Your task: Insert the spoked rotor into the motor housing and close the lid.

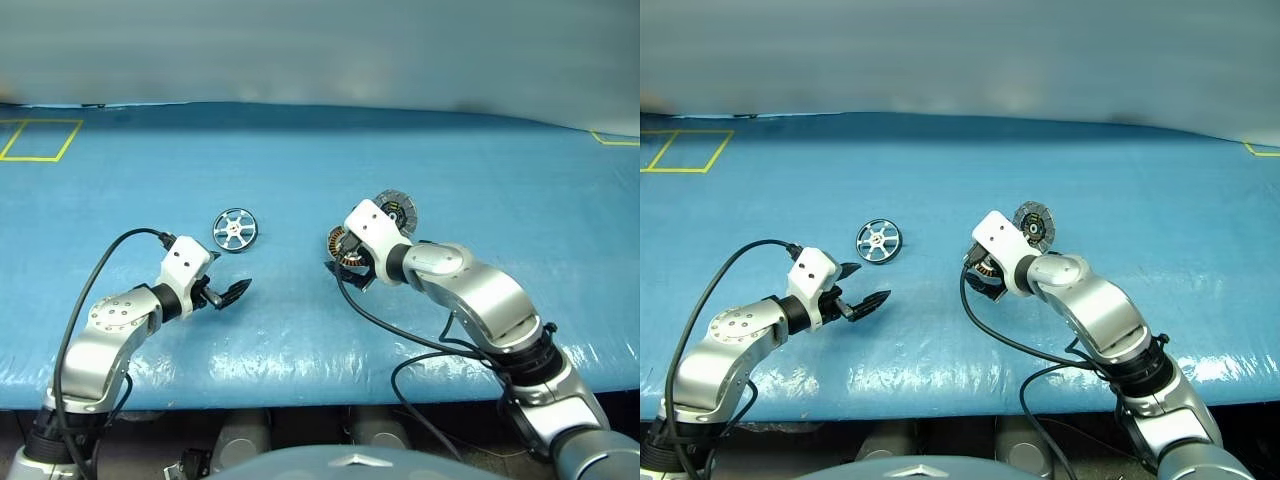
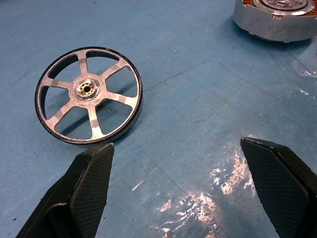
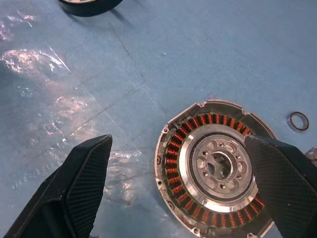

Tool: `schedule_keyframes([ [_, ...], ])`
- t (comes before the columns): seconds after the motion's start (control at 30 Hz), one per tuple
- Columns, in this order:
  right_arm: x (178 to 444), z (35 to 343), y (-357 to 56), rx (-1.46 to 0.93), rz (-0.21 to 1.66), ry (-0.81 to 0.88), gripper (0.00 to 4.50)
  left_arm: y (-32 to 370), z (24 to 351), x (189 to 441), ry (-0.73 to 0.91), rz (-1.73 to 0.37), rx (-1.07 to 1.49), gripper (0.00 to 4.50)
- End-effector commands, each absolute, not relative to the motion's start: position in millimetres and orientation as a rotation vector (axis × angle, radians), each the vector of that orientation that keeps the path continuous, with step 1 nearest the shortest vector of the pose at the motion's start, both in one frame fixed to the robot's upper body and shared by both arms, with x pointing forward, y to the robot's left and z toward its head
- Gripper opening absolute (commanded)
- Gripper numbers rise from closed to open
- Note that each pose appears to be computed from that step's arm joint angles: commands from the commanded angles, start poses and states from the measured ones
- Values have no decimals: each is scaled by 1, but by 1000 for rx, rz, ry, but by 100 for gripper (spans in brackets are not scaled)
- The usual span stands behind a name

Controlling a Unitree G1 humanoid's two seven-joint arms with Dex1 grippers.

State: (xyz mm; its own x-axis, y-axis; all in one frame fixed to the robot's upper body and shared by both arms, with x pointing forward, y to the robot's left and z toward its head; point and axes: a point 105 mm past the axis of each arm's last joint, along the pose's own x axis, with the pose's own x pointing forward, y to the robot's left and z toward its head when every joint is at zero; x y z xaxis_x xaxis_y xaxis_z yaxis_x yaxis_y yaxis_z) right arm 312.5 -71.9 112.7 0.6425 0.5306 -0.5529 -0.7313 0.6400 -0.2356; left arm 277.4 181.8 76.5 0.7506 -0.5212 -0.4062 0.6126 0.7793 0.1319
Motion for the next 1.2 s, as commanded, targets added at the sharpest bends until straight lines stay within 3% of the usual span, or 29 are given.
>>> schedule_keyframes([
  [0.03, 318, 113, -72, -516, 753, 488, 450, 180, 88, 275, 297, -620, 290, 443],
  [0.47, 307, 76, -72, -512, 796, 657, 450, 166, 87, 264, 227, -687, 296, 443],
  [0.57, 309, 75, -71, -491, 785, 659, 390, 159, 83, 257, 219, -753, 302, 450],
  [0.77, 313, 74, -69, -469, 771, 655, 199, 153, 74, 248, 253, -835, 277, 450],
  [0.97, 311, 79, -59, -445, 797, 638, 197, 160, 75, 250, 251, -804, 299, 450],
  [1.2, 290, 86, -22, -370, 927, 625, 197, 167, 78, 252, 223, -759, 318, 450],
])
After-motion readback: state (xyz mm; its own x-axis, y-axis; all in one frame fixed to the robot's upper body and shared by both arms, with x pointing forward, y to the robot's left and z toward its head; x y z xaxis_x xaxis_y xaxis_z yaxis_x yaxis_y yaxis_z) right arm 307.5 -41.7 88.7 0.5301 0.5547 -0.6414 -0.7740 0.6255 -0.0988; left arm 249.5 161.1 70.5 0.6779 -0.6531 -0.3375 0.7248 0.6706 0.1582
